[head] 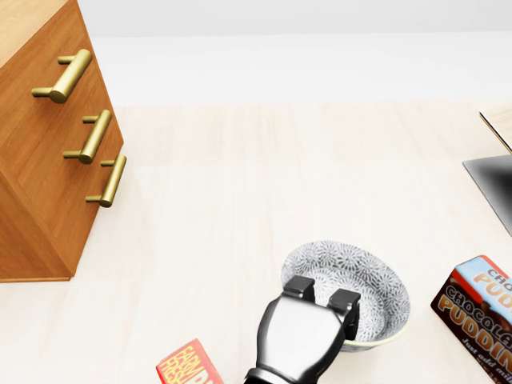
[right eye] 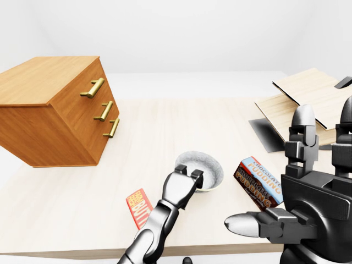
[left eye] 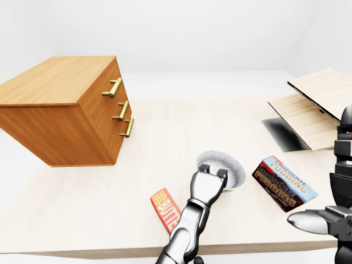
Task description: Close the top drawer of the cabinet and put the bowl on top of it.
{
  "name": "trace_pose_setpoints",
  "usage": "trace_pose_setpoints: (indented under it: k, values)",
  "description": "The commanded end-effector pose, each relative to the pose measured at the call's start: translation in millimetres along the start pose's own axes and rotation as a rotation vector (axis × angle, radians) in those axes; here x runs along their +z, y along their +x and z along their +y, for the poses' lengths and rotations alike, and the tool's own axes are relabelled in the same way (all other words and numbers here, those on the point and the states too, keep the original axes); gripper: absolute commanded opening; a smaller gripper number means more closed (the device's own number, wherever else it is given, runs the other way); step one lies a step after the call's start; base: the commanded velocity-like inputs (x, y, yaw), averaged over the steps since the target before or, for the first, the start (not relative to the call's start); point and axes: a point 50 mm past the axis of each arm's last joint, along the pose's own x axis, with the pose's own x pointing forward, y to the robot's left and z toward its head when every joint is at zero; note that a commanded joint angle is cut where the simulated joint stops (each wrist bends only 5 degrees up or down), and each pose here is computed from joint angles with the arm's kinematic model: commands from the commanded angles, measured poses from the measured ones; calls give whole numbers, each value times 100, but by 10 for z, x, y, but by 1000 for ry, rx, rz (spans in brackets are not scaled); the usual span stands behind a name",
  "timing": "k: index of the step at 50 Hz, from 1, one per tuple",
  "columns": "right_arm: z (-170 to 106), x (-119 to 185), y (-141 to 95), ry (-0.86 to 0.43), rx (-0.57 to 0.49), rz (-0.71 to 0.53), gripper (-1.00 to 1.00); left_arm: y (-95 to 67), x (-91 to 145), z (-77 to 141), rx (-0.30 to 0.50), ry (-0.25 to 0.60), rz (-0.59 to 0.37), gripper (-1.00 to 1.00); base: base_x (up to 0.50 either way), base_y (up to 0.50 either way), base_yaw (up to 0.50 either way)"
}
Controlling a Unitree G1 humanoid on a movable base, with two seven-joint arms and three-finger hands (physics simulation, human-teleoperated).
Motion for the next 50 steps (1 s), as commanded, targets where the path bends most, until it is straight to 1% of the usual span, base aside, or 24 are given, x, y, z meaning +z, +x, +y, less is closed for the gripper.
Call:
trace_pose_setpoints:
  k: [1,9,12,14,18,19,20,21,28,36,38,45,48,49,50]
  values:
    - [1,-4,-3,7,-2,6,100,-14,13,-20,13,5,-3,-100,0,0,0]
    - [8,-11,-8,7,1,11,100,-21,20,12,21,4,-7,-100,0,0,0]
    - [10,-12,-7,6,2,10,100,-12,7,59,31,5,-5,-100,0,0,0]
    - [12,-13,-8,7,3,11,100,-10,12,110,53,-13,-5,-100,0,0,0]
    - [18,-18,-8,6,5,13,100,-5,11,234,73,-9,-12,-100,0,0,0]
    - [21,-21,-11,7,6,16,100,1,5,301,85,-11,-12,-100,0,0,0]
    - [22,-21,-11,7,7,16,100,1,4,306,86,-11,-12,-100,0,0,0]
    - [26,-25,-11,8,7,17,100,9,-6,365,97,-10,-11,-100,0,0,0]
    - [32,-28,-9,6,9,16,100,28,-26,552,114,-2,-10,-100,0,0,0]
    - [33,-28,-10,5,11,16,100,32,-35,698,140,10,-7,-100,0,0,0]
    - [33,-29,-11,6,11,17,100,32,-36,699,140,11,-6,-100,0,0,0]
    - [42,-34,-11,1,14,15,100,36,-41,882,165,21,-5,-100,0,0,0]
    - [42,-34,-11,0,14,15,100,36,-43,884,165,21,-4,-100,0,0,0]
    - [44,-34,-10,0,14,14,100,34,-41,993,183,25,-5,-100,0,0,0]
    - [44,-35,-10,0,15,14,100,34,-47,1013,186,29,-3,-100,0,0,0]
